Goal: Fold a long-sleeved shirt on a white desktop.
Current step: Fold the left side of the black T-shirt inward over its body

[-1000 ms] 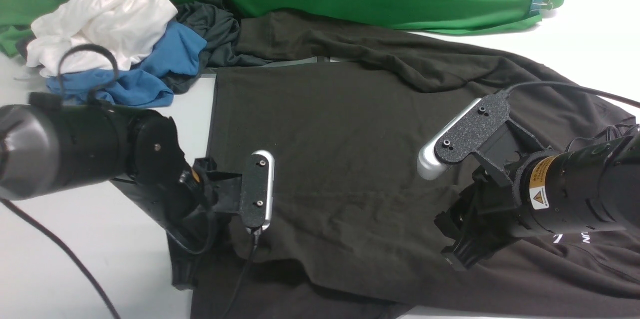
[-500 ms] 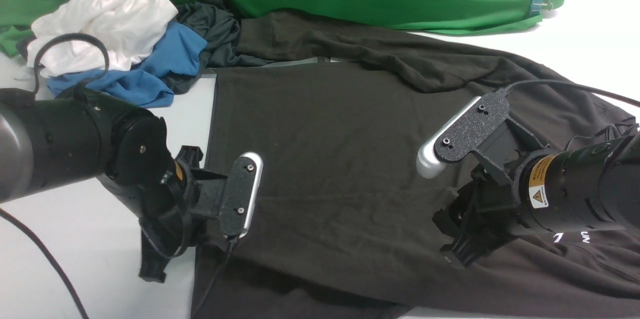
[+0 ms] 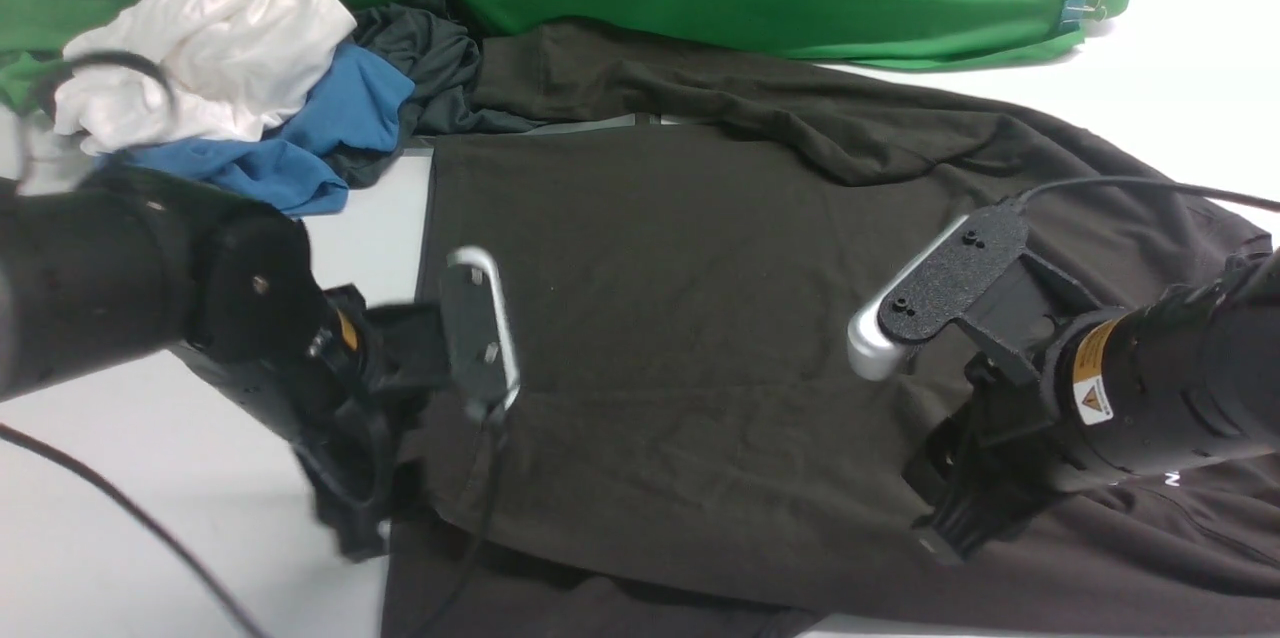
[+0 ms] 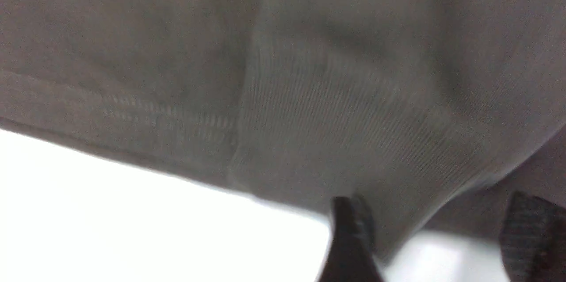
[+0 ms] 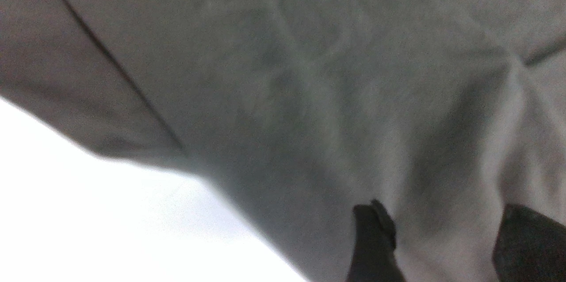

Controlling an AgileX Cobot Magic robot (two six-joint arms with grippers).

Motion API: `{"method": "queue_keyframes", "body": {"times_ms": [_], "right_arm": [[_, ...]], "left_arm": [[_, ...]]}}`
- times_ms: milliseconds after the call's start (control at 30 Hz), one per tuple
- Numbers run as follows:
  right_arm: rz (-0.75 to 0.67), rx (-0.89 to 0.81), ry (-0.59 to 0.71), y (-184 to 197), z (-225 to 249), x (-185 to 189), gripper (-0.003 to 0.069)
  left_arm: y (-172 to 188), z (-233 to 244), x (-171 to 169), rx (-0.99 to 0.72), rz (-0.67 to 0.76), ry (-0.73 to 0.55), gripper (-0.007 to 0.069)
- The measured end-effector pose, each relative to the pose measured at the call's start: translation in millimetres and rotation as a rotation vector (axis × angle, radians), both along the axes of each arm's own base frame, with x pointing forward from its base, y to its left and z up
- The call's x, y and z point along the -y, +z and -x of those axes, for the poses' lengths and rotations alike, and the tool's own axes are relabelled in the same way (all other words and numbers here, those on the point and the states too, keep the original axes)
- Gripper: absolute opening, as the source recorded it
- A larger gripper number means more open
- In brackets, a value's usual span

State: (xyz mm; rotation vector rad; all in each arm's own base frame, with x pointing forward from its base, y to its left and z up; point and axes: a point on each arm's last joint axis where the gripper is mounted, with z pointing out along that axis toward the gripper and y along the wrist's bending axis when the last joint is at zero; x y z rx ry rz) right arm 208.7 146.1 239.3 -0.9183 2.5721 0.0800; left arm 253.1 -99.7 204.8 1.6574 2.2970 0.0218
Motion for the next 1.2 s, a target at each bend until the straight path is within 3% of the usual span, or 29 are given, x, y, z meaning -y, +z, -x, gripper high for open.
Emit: {"method": "queue_keyframes", "body": {"times_ms": [67, 133, 200, 367, 467, 900, 1200], "right_arm": [[0.001, -0.02, 0.012, -0.4, 2.8, -1.3, 0.0395], [0.016, -0.044, 0.149, -5.6, 16.3, -12.8, 0.0395], [0.036, -0.036, 0.319, -12.5, 32.0, -25.7, 0.0395], [0.104, 0.09, 0.814, -35.7, 63.1, -60.0, 0.0395], [0.175, 0.09, 0.962, -53.5, 60.7, -69.6, 0.0395], [0.267, 0.085, 1.096, -67.1, 36.8, -97.5, 0.0395], [0.302, 0.01, 1.071, -75.9, 22.5, -92.0, 0.0386]], "left_arm": [[6.8, 5.5, 5.8, -0.005, 0.053, 0.02, 0.0323], [14.8, 22.7, 16.2, -0.088, 0.108, 0.057, 0.0151], [15.4, 36.0, 18.3, -0.208, 0.104, 0.126, 0.0064], [14.7, 48.9, 11.4, -0.361, 0.042, 0.315, 0.0017], [19.2, 49.1, 6.7, -0.321, 0.026, 0.383, 0.0015], [69.2, 61.8, -2.1, -0.032, 0.216, 0.408, 0.0015], [89.4, 73.5, -7.7, 0.063, 0.285, 0.398, 0.0017]]}}
